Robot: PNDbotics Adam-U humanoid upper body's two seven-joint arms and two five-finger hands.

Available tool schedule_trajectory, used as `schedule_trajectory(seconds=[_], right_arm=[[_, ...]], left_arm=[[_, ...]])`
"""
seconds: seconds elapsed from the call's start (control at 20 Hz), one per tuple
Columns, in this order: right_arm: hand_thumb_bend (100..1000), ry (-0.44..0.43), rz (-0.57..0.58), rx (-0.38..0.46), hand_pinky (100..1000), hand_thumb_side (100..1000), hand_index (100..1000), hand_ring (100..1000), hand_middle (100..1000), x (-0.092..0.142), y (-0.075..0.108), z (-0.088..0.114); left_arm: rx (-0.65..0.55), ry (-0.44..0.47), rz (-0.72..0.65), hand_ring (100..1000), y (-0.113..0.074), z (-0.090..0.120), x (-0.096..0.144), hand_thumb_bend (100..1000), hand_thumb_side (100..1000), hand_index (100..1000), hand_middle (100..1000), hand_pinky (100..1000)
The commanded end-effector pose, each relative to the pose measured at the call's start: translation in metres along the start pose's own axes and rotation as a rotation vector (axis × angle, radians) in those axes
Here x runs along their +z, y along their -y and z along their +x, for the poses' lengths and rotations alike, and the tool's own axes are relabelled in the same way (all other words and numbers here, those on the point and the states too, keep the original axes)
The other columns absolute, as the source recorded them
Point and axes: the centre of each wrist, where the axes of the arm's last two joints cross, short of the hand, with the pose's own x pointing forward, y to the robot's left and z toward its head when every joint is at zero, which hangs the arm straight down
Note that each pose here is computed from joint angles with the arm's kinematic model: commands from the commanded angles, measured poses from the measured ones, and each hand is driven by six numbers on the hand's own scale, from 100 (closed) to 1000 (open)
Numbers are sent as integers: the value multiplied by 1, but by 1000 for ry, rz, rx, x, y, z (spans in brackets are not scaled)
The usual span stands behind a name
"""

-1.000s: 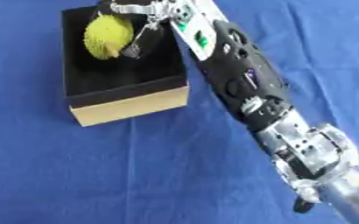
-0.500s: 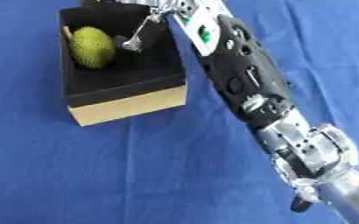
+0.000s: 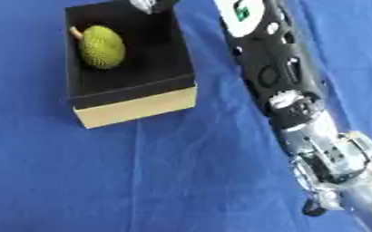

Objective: Pick up objects on the table and place them in the box.

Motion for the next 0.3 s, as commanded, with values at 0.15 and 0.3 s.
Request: schedule_trajectory(seconds=[0.15, 0.3], right_arm=[[100, -85, -196, 71, 866, 284, 906, 840, 803, 52, 58, -1], [100, -116, -267, 93, 865, 339, 920, 858, 829, 79, 71, 2]], left_arm=[[-9, 40, 8, 761, -5, 4, -10, 868, 803, 681, 694, 457], [-9, 42, 9, 761, -5, 4, -10, 865, 803, 681, 694, 459]])
